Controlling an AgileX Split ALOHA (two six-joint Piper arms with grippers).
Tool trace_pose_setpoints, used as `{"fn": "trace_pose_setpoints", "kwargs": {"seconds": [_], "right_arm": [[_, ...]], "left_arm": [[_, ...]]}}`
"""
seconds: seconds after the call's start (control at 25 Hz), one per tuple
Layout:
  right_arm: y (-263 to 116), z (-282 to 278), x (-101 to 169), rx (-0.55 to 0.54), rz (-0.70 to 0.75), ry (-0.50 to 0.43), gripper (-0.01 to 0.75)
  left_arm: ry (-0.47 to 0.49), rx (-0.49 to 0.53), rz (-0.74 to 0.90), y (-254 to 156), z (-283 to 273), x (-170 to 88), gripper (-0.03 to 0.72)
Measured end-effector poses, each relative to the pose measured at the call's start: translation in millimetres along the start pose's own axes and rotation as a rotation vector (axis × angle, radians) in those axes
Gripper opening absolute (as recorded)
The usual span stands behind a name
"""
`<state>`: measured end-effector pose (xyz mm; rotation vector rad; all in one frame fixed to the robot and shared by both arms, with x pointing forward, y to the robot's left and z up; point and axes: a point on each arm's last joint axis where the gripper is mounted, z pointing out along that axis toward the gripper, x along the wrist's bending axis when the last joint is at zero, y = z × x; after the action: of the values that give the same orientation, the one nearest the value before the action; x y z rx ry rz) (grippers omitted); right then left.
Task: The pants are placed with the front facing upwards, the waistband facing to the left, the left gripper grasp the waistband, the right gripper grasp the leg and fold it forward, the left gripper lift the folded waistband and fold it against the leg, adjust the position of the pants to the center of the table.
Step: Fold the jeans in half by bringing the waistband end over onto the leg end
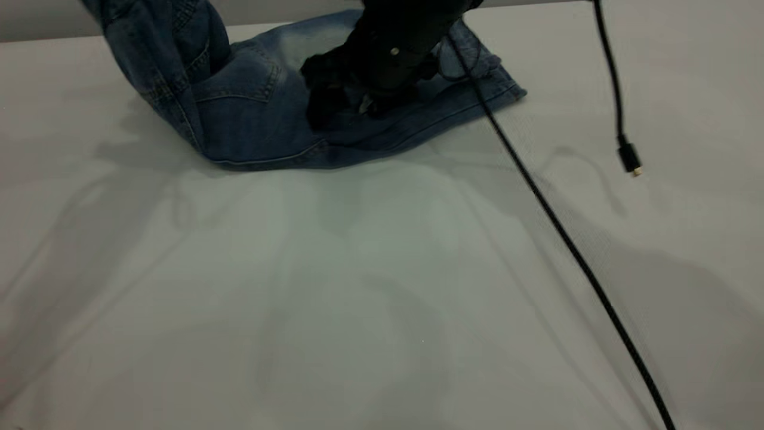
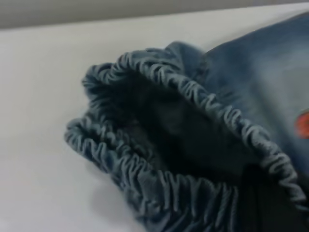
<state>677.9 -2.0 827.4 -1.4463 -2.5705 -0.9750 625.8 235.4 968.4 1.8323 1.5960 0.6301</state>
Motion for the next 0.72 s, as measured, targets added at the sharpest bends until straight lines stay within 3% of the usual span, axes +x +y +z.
{"fn": "trace_pose_setpoints", "kwargs": {"seconds": [0.16,0.32,0.56,0.72], "right_arm": [[-4.0,1.6,22.7,0.051,-0.072,0.023,0.510],[3.2,-13.6,29.1,0.063,-0.100,0.031,0.510],[35.9,-61.5,40.7,-0.043,-0.199,-0.040,0.510],[43.9,-79.0,26.9,-0.053,-0.202,-0.119,0.510]], "left_arm": [[-0.041,-0.021,0.071,7.2,-1.5,-22.1,0.066],[-0.060,-0.051,0.087,17.2,-4.0,-32.4,0.066],[-0.063,-0.044,0.090,18.7,-4.7,-33.2,0.066],[-0.072,-0.039,0.098,17.8,-4.9,-37.8,0.066]]}}
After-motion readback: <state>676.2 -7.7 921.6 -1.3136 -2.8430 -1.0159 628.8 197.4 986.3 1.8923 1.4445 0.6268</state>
